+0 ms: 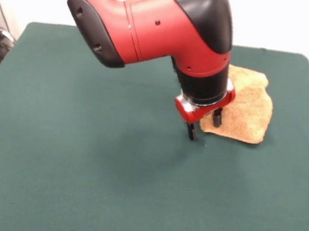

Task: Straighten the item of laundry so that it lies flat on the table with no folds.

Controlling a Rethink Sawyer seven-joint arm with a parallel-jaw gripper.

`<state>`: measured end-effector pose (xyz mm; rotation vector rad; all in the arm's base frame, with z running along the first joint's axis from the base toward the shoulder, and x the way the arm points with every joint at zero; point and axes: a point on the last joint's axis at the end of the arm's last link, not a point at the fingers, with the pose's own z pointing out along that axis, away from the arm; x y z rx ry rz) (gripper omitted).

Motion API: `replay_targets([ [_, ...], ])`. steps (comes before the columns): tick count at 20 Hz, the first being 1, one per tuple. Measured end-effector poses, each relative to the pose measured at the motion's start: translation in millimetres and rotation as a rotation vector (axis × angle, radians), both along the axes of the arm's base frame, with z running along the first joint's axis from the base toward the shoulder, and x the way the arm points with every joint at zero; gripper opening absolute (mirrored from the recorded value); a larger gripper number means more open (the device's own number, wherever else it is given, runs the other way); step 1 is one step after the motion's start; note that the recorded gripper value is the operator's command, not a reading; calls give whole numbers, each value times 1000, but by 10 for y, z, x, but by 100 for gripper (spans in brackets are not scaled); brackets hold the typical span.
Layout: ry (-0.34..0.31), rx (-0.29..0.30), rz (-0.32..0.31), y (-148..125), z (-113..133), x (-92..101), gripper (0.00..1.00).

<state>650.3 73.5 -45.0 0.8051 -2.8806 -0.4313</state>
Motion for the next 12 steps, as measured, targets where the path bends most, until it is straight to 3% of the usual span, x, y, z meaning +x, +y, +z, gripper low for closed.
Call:
replay_targets([
  [12,-8,-21,15,41,-13,25,100],
])
